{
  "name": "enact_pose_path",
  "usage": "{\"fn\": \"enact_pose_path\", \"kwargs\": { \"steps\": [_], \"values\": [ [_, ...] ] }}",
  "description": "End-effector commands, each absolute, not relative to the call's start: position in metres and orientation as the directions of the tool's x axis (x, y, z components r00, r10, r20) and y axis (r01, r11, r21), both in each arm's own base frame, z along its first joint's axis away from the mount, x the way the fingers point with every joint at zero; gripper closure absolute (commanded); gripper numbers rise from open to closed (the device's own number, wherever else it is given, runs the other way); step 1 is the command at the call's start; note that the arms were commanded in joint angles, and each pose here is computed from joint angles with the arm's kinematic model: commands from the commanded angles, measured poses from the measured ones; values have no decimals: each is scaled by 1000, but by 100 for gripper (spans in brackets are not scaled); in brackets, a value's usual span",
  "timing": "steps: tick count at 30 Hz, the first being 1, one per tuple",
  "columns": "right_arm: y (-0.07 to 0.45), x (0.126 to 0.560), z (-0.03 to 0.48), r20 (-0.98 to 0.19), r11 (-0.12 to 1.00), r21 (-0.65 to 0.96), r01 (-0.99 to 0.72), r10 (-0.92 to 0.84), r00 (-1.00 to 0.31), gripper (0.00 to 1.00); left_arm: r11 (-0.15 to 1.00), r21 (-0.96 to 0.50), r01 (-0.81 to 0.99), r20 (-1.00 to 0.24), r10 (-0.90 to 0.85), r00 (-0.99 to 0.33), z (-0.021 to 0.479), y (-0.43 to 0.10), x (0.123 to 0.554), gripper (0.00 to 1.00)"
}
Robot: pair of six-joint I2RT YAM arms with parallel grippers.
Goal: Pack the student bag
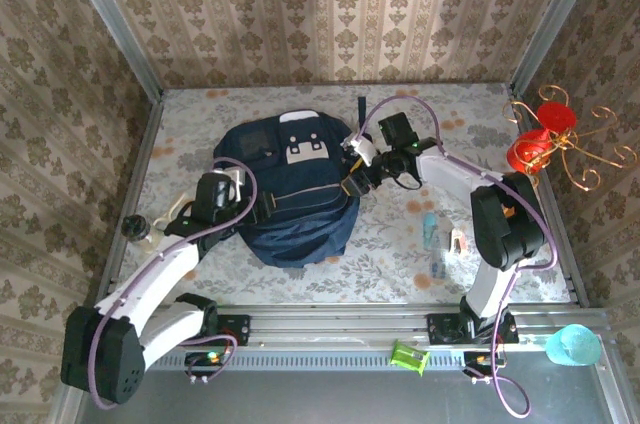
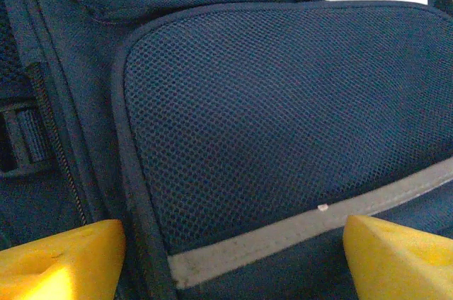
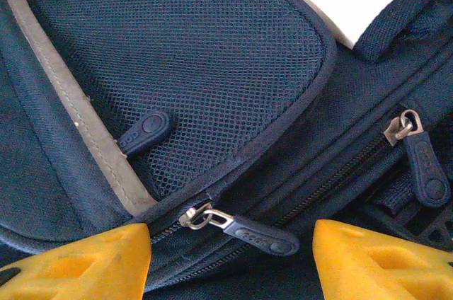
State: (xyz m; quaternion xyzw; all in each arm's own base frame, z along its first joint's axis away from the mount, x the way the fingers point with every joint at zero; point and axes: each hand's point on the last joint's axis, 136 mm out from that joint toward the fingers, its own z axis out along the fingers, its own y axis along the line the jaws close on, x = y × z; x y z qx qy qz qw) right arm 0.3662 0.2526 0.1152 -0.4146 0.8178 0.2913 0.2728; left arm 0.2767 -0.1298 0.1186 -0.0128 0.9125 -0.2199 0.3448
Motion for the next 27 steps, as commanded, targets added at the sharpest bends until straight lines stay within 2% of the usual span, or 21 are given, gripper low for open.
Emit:
{"fn": "enact_pose_path", "kwargs": {
  "steps": [1,7,12,20,24,27],
  "values": [
    [265,359,112,-678,435,289,-853,-535,-504,38,872,-474,119,-629,-241,-739,128,-135,294,22],
    [278,351,108,-675,393,332,-857,-535,-507,43,868,-485,107,-605,-244,-758,120,-136,314,29],
    [282,342,106,-681,356,360,-862,-531,-504,51,874,-480,82,-607,-263,-750,119,-125,330,30],
    [279,339,105,-707,364,333,-870,-513,-486,71,882,-467,65,-602,-264,-754,118,-115,346,30],
    [277,342,114,-739,375,322,-869,-475,-478,72,885,-461,68,-613,-262,-745,123,-113,347,30],
    [273,347,112,-751,414,292,-862,-459,-474,67,885,-459,78,-620,-256,-742,126,-113,346,30]
  ]
}}
